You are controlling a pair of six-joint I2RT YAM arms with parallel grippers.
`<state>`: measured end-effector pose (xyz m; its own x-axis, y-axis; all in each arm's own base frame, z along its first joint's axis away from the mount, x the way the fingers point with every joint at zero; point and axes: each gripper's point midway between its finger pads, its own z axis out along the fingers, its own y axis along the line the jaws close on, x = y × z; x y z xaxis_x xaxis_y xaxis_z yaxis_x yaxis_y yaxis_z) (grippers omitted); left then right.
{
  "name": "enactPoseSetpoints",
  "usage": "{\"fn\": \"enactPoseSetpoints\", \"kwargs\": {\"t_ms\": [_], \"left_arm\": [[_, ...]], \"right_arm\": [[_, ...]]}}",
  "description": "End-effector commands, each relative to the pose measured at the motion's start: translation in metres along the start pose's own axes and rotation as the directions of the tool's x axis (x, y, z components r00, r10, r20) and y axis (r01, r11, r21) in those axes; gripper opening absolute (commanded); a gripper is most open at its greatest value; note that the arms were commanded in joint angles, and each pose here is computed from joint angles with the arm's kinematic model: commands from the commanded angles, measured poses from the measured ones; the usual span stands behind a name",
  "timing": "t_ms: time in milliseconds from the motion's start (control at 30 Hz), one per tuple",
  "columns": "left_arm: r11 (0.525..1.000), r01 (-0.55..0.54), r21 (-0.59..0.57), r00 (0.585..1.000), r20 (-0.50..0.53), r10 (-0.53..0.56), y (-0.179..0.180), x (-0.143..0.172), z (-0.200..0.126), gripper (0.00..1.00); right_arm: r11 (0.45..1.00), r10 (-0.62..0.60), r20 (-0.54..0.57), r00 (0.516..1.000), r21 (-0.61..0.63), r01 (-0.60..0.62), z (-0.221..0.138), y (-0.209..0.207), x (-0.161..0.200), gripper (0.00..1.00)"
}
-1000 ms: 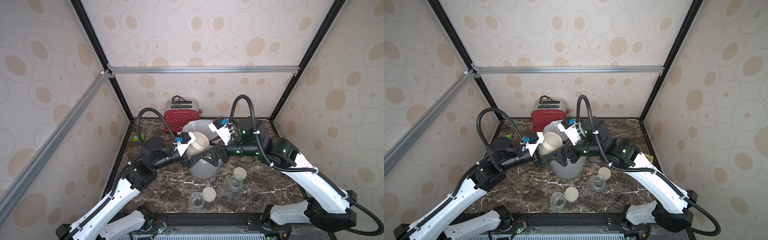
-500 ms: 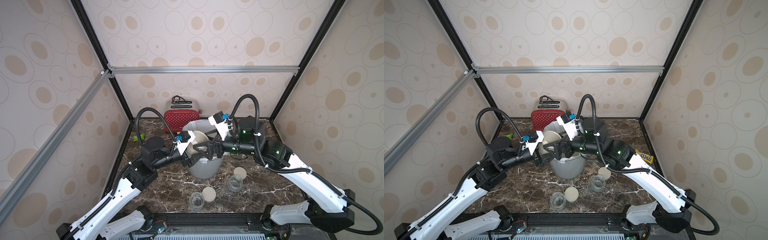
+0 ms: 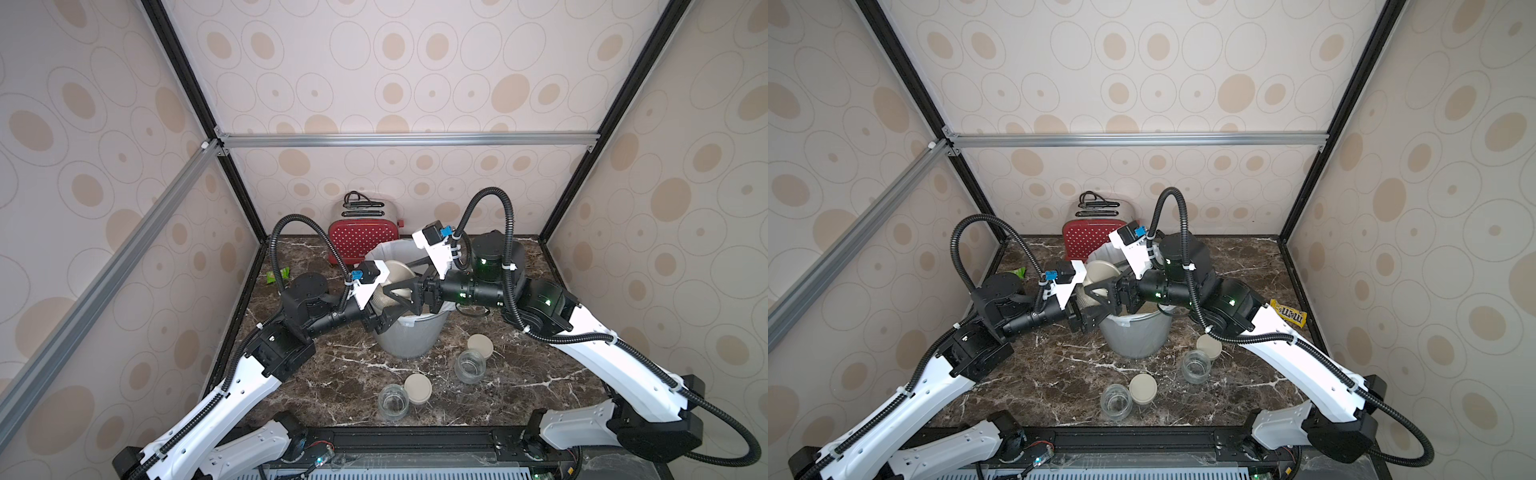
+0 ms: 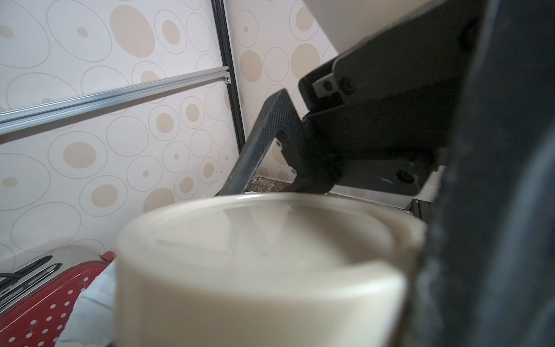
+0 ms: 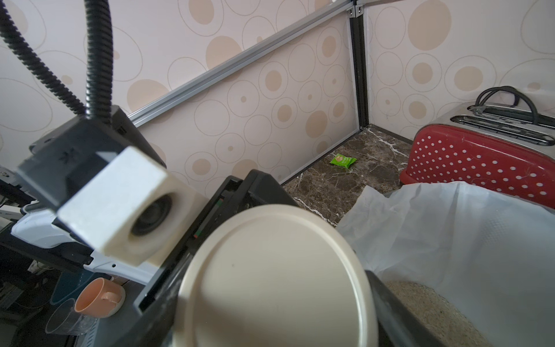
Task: Empty moldy rice from jars
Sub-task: Unscrew the lid from the jar.
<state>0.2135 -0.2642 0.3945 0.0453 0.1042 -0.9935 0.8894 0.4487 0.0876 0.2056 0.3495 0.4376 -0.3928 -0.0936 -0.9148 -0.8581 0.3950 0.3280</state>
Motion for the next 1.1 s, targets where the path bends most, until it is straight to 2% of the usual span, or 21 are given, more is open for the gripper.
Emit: {"fn": "enactPoseSetpoints", "kwargs": {"t_ms": [0, 200, 400, 467, 567, 667, 1067], "left_arm": [[0.992, -0.003, 0.128, 0.994, 0.109, -0.011, -0.022, -0.047, -0.01, 0.43], [0.965, 0.031, 0.262, 0.989, 0.134, -0.068, -0.042, -0.065, -0.013, 0.4], [0.944, 0.038, 0.329, 0.986, 0.14, -0.089, -0.052, -0.073, -0.016, 0.4], [0.943, 0.035, 0.33, 0.985, 0.149, -0.089, -0.052, -0.076, -0.017, 0.41], [0.945, 0.036, 0.324, 0.983, 0.158, -0.091, -0.051, -0.077, -0.016, 0.41], [0.947, 0.039, 0.317, 0.982, 0.165, -0.095, -0.049, -0.078, -0.016, 0.41], [0.965, 0.037, 0.26, 0.979, 0.186, -0.087, -0.042, -0.076, -0.018, 0.41]], "right_arm": [[0.98, -0.118, 0.021, 0.993, -0.156, 0.12, -0.013, 0.029, -0.008, 0.58], [0.88, -0.237, 0.05, 0.97, -0.411, 0.237, -0.032, 0.064, -0.006, 0.59], [0.778, -0.266, 0.059, 0.962, -0.576, 0.25, -0.044, 0.079, -0.007, 0.58], [0.762, -0.266, 0.053, 0.963, -0.601, 0.243, -0.044, 0.08, -0.007, 0.59], [0.801, -0.278, 0.027, 0.96, -0.545, 0.247, -0.035, 0.068, -0.005, 0.62], [0.813, -0.285, 0.022, 0.958, -0.523, 0.254, -0.031, 0.063, -0.005, 0.67], [0.879, -0.274, -0.006, 0.962, -0.407, 0.248, -0.031, 0.046, -0.004, 0.97]]}}
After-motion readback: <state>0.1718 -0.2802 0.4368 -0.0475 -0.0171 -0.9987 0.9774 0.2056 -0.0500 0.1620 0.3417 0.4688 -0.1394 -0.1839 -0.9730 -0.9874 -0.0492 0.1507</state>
